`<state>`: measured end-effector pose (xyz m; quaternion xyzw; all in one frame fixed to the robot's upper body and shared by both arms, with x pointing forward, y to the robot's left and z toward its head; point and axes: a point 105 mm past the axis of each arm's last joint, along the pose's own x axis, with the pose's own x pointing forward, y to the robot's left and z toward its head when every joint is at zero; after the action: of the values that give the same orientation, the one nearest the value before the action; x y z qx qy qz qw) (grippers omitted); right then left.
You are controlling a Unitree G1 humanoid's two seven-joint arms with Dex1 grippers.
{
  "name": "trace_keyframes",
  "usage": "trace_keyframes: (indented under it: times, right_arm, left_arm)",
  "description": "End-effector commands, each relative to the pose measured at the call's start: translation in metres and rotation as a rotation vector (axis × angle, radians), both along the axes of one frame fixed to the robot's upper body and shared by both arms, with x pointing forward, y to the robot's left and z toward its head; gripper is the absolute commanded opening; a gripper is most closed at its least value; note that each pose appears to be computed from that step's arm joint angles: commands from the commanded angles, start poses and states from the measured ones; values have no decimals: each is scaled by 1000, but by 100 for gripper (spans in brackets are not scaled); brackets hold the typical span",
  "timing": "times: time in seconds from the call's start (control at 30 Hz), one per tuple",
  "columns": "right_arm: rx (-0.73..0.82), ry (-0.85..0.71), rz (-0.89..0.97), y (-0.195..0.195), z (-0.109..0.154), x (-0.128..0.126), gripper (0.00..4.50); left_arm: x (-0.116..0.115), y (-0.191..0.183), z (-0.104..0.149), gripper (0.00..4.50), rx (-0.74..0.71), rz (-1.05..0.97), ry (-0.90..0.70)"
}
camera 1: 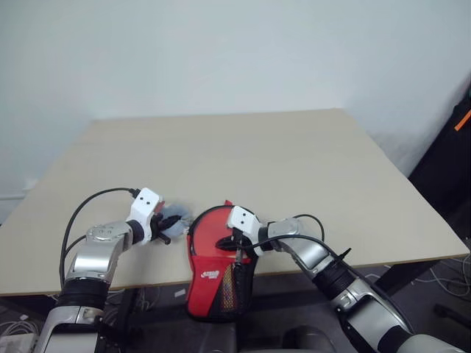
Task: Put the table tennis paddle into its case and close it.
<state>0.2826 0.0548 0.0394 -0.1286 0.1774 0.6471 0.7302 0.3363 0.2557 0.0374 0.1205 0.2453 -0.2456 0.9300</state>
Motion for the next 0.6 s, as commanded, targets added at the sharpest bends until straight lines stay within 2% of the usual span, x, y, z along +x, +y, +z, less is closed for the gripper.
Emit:
trace_keyframes:
  times: [0.03,0.37,0.6]
  right_arm:
    - [-13,-11,17,2,3,2,0]
    - [-23,-12,27,3,3,1,0]
    - [-27,-12,31,4,2,1,0]
  left_arm:
    - [18,31,10,45,124,165,-75]
    - [54,26,18,45,188,268,-200]
    - [72,-1,18,45,187,261,-259]
